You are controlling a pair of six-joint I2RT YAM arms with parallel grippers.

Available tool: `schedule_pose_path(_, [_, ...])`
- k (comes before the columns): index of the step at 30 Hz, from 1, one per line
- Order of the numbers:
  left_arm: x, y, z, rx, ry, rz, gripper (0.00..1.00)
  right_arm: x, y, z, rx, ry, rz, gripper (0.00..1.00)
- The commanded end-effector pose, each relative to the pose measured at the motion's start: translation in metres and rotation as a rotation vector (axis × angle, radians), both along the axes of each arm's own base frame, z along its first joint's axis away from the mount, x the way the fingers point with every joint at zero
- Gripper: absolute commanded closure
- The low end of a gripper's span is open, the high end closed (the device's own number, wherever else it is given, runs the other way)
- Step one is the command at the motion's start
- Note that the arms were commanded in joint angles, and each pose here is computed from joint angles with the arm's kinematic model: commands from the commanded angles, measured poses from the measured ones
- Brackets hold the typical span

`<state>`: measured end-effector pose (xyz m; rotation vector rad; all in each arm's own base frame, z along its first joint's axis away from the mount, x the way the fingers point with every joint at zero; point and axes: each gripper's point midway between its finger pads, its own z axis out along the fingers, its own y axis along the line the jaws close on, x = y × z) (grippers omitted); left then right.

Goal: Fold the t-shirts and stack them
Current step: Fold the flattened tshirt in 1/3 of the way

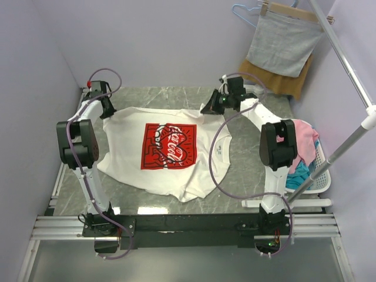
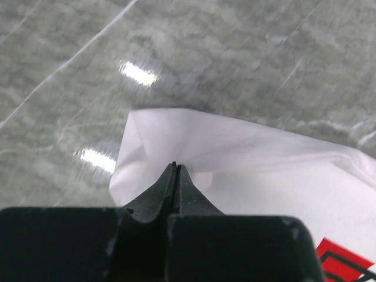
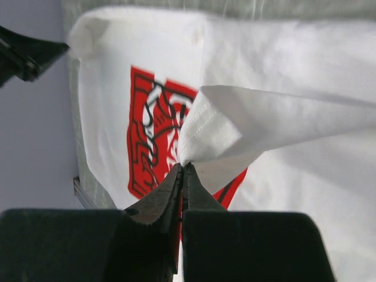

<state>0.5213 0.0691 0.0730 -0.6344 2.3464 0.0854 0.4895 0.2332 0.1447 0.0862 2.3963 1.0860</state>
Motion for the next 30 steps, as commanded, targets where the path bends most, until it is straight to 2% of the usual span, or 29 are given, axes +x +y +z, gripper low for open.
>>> schedule_pose_path(1, [-0.001,0.001,0.059,0.038,-0.133,0.022,0.99,-0.034,0.008,0.061,-0.008,-0.16,0.02,1.0])
schedule_pose_path(2, [-0.002,0.0,0.06,0.039,-0.125,0.021,0.99,-0.041,0.006,0.07,-0.003,-0.18,0.013,1.0])
schedule_pose_path(6, [-0.001,-0.004,0.069,0.062,-0.122,0.009,0.99,-0.067,0.008,0.059,0.013,-0.141,0.012,1.0])
schedule_pose_path(11, [-0.009,0.002,0.069,0.113,-0.078,0.032,0.99,-0.085,0.005,0.057,-0.002,-0.148,0.004,1.0])
schedule_pose_path(20, [-0.033,0.05,0.065,0.362,0.086,0.162,0.99,-0.12,-0.003,0.04,-0.061,-0.102,0.014,1.0])
schedule_pose_path(27, [-0.044,0.047,0.035,0.371,0.209,0.12,0.99,-0.147,-0.015,-0.001,-0.155,-0.006,-0.005,1.0])
schedule_pose_path(30, [-0.059,0.047,0.014,0.381,0.316,0.121,0.99,-0.15,-0.022,-0.02,-0.217,0.044,-0.019,1.0])
